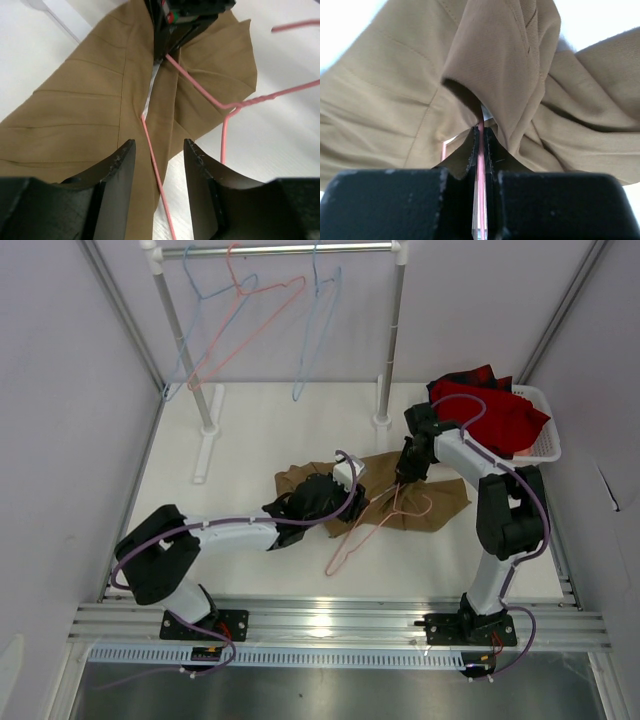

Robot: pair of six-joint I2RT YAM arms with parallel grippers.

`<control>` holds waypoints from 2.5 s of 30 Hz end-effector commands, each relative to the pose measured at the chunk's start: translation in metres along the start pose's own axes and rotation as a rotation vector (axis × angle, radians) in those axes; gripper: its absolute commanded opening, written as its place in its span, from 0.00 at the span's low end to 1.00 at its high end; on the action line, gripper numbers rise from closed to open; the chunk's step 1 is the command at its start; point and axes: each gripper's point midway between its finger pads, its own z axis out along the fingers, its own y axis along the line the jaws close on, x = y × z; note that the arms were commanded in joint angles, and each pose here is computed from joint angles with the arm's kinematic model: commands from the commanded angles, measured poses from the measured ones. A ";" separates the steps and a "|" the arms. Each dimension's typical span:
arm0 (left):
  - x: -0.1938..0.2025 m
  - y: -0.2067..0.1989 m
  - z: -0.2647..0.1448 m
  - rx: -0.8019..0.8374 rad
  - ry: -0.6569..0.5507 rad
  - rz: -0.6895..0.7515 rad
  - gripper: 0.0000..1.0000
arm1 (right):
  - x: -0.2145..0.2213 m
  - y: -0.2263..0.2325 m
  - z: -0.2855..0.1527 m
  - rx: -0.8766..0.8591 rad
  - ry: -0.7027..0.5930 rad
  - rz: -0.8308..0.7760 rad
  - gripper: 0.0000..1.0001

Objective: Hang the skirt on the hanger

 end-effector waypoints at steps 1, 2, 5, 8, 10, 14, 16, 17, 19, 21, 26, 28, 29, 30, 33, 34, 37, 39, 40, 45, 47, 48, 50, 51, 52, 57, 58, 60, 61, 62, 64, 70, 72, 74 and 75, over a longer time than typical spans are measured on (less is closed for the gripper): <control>-0.042 -0.008 -0.010 -0.018 -0.155 0.054 0.50 | -0.007 -0.001 0.005 0.031 0.003 -0.018 0.00; -0.040 -0.009 -0.013 -0.012 -0.158 0.060 0.51 | -0.010 0.001 0.005 0.030 0.001 -0.019 0.00; -0.041 -0.018 -0.020 -0.009 -0.177 0.117 0.52 | -0.010 0.000 0.008 0.042 0.016 -0.013 0.00; -0.040 -0.032 -0.025 -0.035 -0.194 0.205 0.54 | -0.011 0.001 0.008 0.046 0.023 -0.013 0.00; -0.031 -0.045 -0.030 -0.055 -0.203 0.252 0.56 | -0.011 0.002 0.008 0.048 0.026 -0.016 0.00; -0.034 -0.049 -0.031 -0.175 -0.270 0.377 0.63 | -0.011 0.002 0.009 0.052 0.032 -0.016 0.00; -0.023 -0.062 -0.030 -0.171 -0.279 0.483 0.67 | -0.009 0.000 0.011 0.057 0.036 -0.014 0.00; -0.032 -0.073 -0.033 -0.169 -0.341 0.486 0.68 | -0.010 0.000 0.011 0.056 0.035 -0.011 0.00; -0.023 -0.082 -0.027 -0.172 -0.344 0.559 0.70 | -0.010 0.000 0.012 0.057 0.036 -0.011 0.00; -0.023 -0.094 -0.024 -0.161 -0.378 0.643 0.72 | -0.010 0.001 0.012 0.055 0.034 -0.010 0.00; -0.008 -0.104 -0.006 -0.166 -0.382 0.787 0.74 | -0.010 0.001 0.013 0.053 0.037 -0.008 0.00; -0.008 -0.106 -0.002 -0.169 -0.390 0.818 0.75 | -0.009 0.000 0.015 0.054 0.040 -0.011 0.00; -0.004 -0.107 0.003 -0.170 -0.380 0.839 0.75 | -0.008 0.000 0.015 0.055 0.041 -0.011 0.00; -0.007 -0.108 0.006 -0.178 -0.386 0.862 0.75 | -0.008 0.000 0.015 0.055 0.041 -0.012 0.00; -0.002 -0.111 0.018 -0.174 -0.370 0.901 0.75 | -0.007 0.000 0.016 0.052 0.043 -0.012 0.00; 0.002 -0.112 0.021 -0.161 -0.360 0.915 0.75 | -0.007 0.000 0.017 0.053 0.044 -0.012 0.00; 0.006 -0.113 0.033 -0.149 -0.335 0.935 0.74 | -0.006 -0.001 0.018 0.054 0.046 -0.011 0.00; 0.008 -0.113 0.039 -0.148 -0.327 0.960 0.74 | -0.006 -0.001 0.018 0.052 0.045 -0.011 0.00; 0.009 -0.109 0.042 -0.157 -0.317 0.966 0.74 | -0.006 -0.001 0.018 0.052 0.047 -0.011 0.00; 0.005 -0.103 0.052 -0.161 -0.304 0.985 0.71 | -0.003 -0.002 0.020 0.049 0.053 -0.011 0.00; 0.005 -0.100 0.058 -0.166 -0.291 0.990 0.70 | -0.003 -0.002 0.020 0.048 0.052 -0.011 0.00; 0.004 -0.099 0.059 -0.170 -0.293 0.996 0.69 | -0.003 -0.002 0.020 0.047 0.051 -0.009 0.00; 0.002 -0.096 0.062 -0.178 -0.294 1.000 0.66 | -0.002 -0.002 0.020 0.048 0.052 -0.012 0.00; -0.001 -0.096 0.062 -0.180 -0.302 1.003 0.63 | -0.002 -0.002 0.020 0.046 0.052 -0.010 0.00; -0.003 -0.095 0.062 -0.185 -0.306 1.003 0.60 | -0.002 -0.002 0.021 0.047 0.053 -0.010 0.00; -0.014 -0.087 0.064 -0.203 -0.316 0.953 0.40 | -0.002 -0.002 0.021 0.041 0.052 -0.012 0.00; -0.016 -0.085 0.062 -0.205 -0.317 0.942 0.38 | 0.000 -0.002 0.021 0.041 0.054 -0.013 0.00; -0.025 -0.080 0.057 -0.211 -0.332 0.896 0.29 | 0.000 -0.002 0.020 0.034 0.052 -0.015 0.00; -0.025 -0.080 0.055 -0.198 -0.322 0.880 0.26 | 0.000 0.000 0.019 0.028 0.050 -0.015 0.00; -0.027 -0.079 0.054 -0.182 -0.325 0.818 0.16 | 0.001 0.000 0.017 0.021 0.050 -0.013 0.00; -0.039 -0.072 0.044 -0.191 -0.340 0.751 0.05 | 0.001 0.001 0.014 0.011 0.044 -0.017 0.00; -0.067 -0.058 0.018 -0.185 -0.397 0.589 0.00 | 0.002 0.002 0.004 -0.015 0.025 -0.018 0.10; -0.068 -0.053 0.014 -0.165 -0.393 0.539 0.00 | 0.001 0.004 0.000 -0.030 0.017 -0.023 0.20; -0.069 -0.051 0.007 -0.140 -0.399 0.493 0.00 | -0.004 0.006 -0.007 -0.045 -0.006 -0.024 0.32; -0.068 -0.050 0.006 -0.129 -0.392 0.483 0.00 | -0.005 0.006 -0.010 -0.048 -0.012 -0.023 0.36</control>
